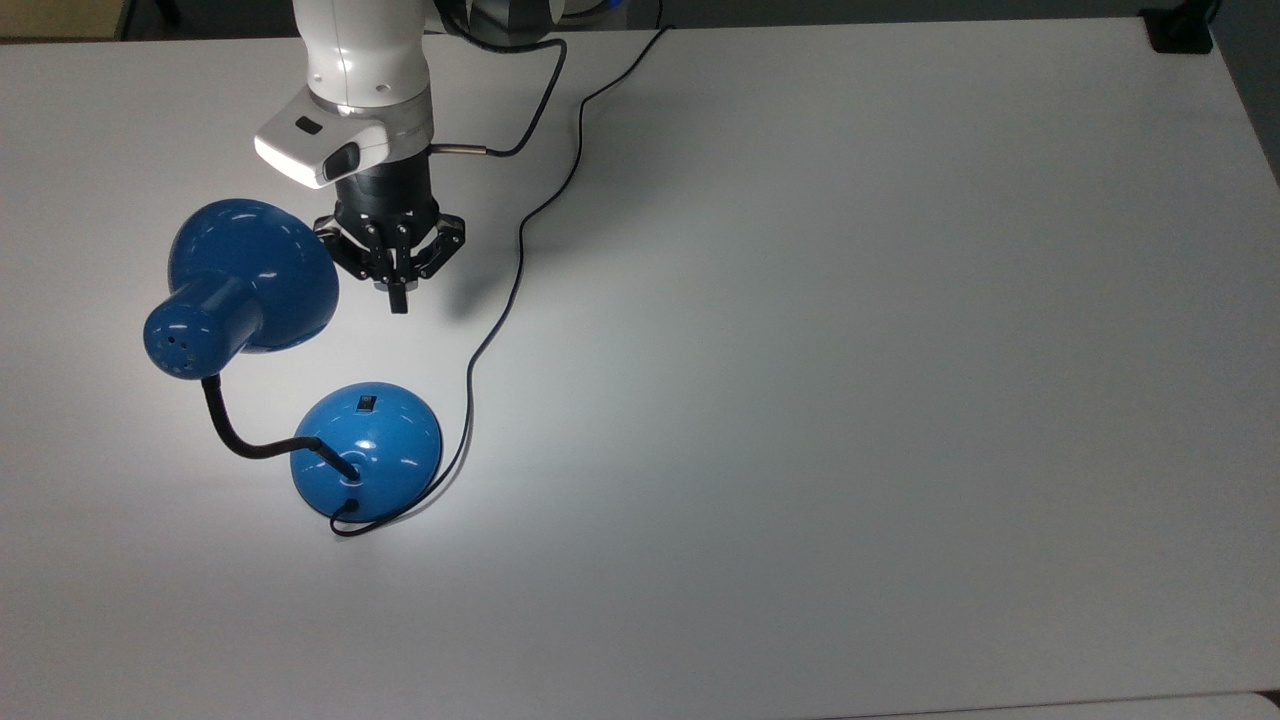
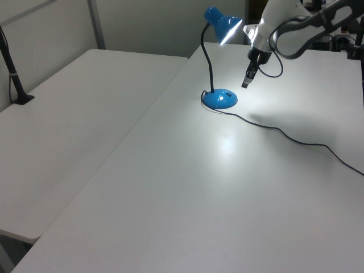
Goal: Turn off the lamp
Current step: 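Move the gripper down toward the switch on the blue lamp base, then press the switch on the lamp base with the gripper fingertips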
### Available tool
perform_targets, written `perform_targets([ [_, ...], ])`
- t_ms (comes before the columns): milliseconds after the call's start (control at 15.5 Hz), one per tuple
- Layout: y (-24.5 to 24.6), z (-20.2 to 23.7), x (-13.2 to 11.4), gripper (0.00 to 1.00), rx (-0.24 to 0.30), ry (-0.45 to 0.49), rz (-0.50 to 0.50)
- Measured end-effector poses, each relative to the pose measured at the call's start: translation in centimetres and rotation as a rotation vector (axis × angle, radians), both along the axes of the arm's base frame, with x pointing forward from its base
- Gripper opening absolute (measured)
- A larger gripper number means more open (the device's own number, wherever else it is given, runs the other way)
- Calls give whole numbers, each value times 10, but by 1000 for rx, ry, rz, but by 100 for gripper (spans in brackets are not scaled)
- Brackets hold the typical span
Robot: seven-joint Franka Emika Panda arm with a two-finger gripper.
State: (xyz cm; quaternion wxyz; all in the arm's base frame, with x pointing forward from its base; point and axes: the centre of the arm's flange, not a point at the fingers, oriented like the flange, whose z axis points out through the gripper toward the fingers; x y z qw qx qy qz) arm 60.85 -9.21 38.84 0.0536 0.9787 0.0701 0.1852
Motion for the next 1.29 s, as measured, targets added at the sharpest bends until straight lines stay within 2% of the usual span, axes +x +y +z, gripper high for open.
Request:
perform_targets([
  [258,-19,-31,10,1,4,-104,-70],
  [774,-22,-62,26,1,25,-155,-130],
  [1291,-34,-60,43,1,23,-187,-150],
])
